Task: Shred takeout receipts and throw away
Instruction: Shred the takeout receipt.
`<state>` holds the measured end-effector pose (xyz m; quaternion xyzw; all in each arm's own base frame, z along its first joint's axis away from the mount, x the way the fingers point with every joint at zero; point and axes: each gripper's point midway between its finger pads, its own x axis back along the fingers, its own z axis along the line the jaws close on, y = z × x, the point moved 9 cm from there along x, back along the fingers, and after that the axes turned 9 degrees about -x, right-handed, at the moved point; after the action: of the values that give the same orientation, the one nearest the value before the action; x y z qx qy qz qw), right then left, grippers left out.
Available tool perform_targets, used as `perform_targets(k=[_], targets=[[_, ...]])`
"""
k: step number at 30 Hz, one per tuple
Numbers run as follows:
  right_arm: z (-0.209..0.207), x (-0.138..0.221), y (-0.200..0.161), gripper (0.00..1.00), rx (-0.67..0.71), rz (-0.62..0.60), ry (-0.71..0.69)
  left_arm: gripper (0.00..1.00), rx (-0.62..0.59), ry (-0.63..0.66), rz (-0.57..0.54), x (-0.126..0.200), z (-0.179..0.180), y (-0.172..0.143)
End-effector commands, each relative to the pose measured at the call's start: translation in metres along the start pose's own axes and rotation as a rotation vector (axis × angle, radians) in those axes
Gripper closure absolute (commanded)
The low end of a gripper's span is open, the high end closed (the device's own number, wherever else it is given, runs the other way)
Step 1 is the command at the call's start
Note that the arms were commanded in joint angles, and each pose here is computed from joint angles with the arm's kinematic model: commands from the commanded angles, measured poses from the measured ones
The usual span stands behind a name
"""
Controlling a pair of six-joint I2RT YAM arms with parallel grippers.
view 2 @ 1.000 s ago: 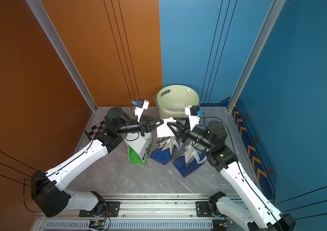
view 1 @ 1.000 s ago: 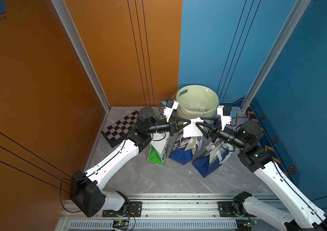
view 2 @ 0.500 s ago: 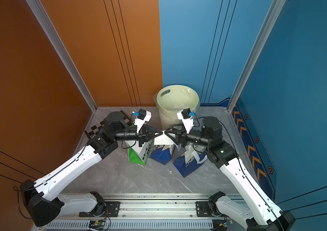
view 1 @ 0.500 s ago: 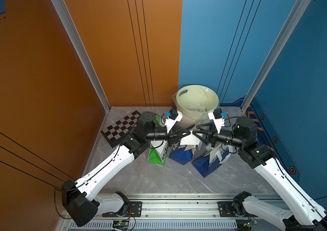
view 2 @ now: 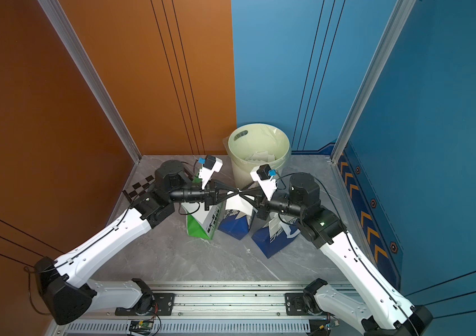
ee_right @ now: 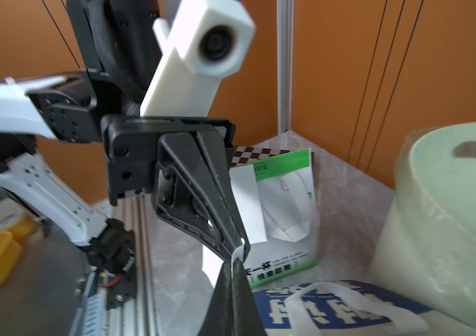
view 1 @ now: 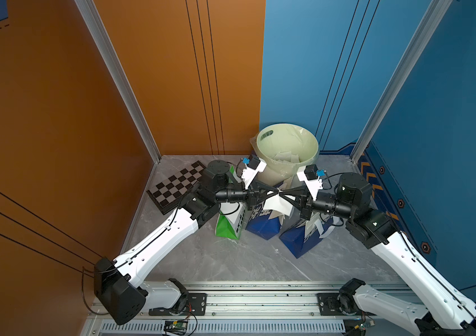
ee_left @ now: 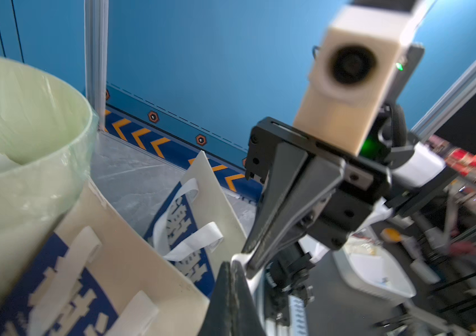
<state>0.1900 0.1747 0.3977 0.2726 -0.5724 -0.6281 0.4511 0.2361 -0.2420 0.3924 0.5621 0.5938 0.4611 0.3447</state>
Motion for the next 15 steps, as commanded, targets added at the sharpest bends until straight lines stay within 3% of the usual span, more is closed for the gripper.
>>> perform_targets(k=[1,4,8,12,15], targets=[[0.02,0.002,0.008,1.0,0.332,-0.015,-0.089,1.0,0.416,0.045,-0.058,0.006,0.035,0.012],[0.039,-0.003,0.006,1.0,0.511,-0.043,-0.051,1.0,0.534,0.047,-0.048,0.007,0.047,0.009],[0.068,0.006,0.005,1.0,0.667,-0.104,0.073,1.0,0.521,0.194,0.0,0.016,0.051,0.003],[0.081,0.017,0.013,1.0,0.578,-0.152,0.225,1.0,0.437,0.263,-0.031,0.023,0.05,0.013],[0.07,0.02,0.03,1.0,0.441,-0.239,0.186,1.0,0.368,0.352,-0.032,0.03,0.049,0.021]])
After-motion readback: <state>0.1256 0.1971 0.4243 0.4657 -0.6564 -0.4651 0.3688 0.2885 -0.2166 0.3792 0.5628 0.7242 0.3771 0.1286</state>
